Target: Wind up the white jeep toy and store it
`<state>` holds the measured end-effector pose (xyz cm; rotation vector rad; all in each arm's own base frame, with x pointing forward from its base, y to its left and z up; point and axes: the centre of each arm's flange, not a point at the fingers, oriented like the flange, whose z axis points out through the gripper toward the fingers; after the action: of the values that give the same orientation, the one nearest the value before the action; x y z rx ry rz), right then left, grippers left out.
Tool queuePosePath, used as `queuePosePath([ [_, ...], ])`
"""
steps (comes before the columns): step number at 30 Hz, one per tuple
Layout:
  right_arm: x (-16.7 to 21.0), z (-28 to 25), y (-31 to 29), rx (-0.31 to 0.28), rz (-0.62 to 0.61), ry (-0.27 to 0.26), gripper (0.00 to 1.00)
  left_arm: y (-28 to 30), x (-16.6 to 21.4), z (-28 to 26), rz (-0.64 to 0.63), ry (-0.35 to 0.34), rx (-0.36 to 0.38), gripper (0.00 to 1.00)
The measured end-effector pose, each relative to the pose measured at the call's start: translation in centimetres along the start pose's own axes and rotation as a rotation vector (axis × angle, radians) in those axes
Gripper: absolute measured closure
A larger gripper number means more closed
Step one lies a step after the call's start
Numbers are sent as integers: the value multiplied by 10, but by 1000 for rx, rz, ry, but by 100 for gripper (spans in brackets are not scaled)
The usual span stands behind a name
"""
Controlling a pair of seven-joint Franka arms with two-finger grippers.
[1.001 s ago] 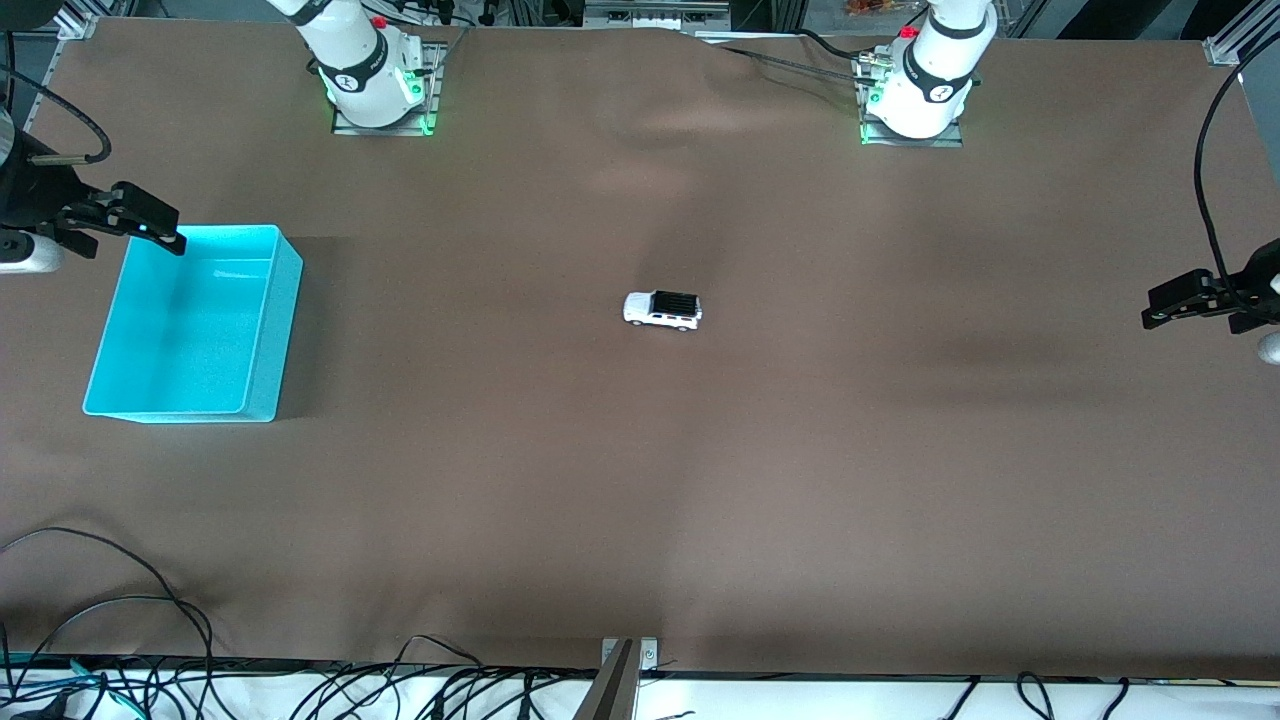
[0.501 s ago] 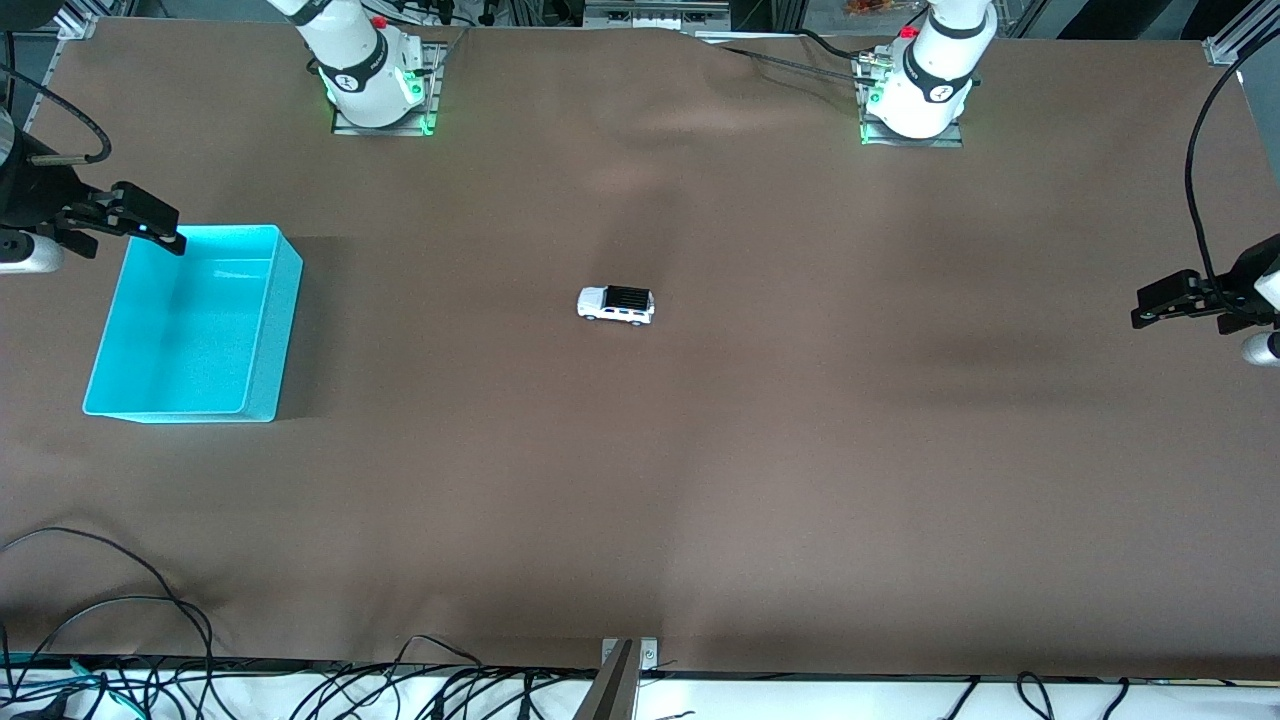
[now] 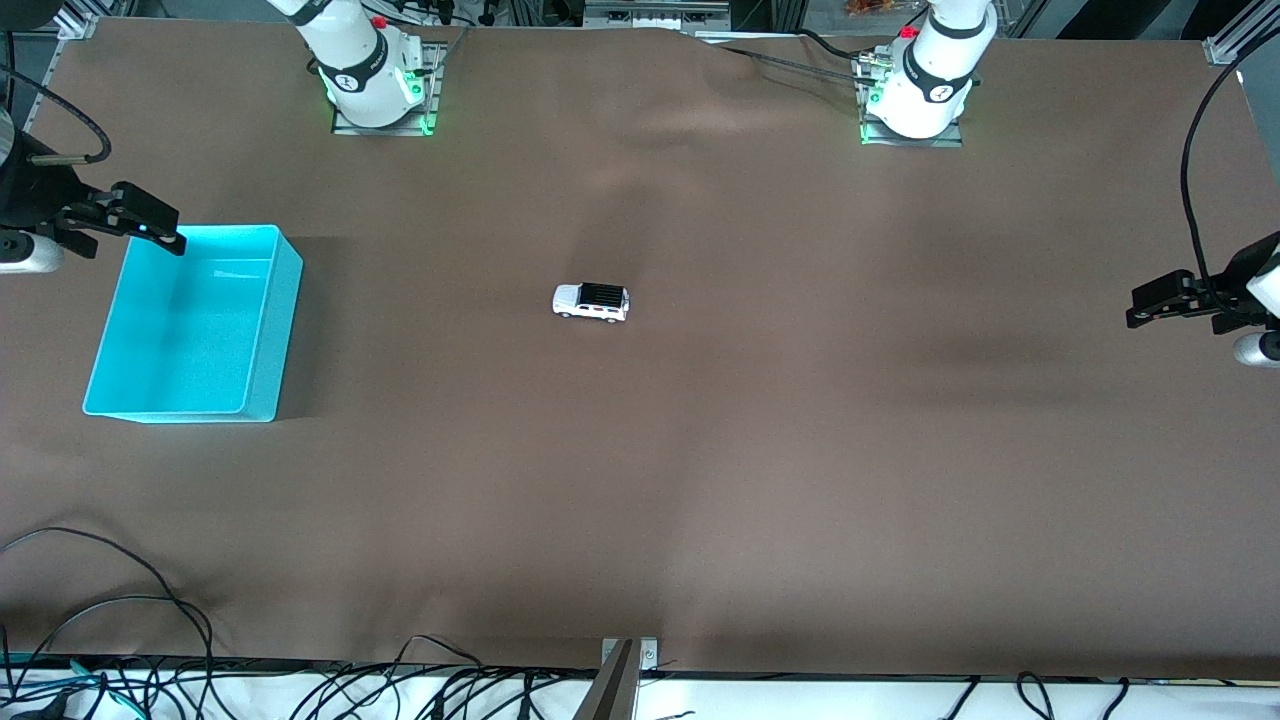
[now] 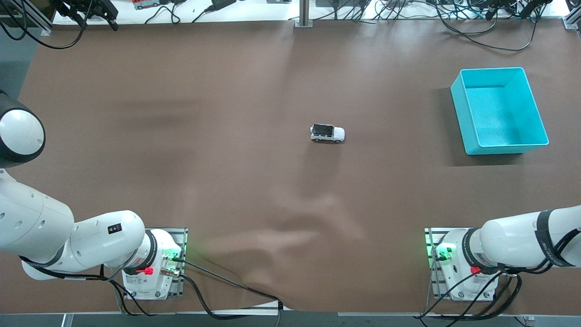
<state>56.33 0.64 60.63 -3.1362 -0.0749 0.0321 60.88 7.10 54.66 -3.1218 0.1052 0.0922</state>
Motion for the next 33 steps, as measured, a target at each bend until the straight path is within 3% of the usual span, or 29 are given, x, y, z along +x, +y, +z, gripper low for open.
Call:
queuePosePath([
  [21, 0, 0, 4, -2, 8, -1, 0, 4, 0, 0, 4, -1, -1, 0],
  [33, 6, 15, 17, 1, 31, -30, 0, 8, 1, 0, -6, -1, -2, 0],
])
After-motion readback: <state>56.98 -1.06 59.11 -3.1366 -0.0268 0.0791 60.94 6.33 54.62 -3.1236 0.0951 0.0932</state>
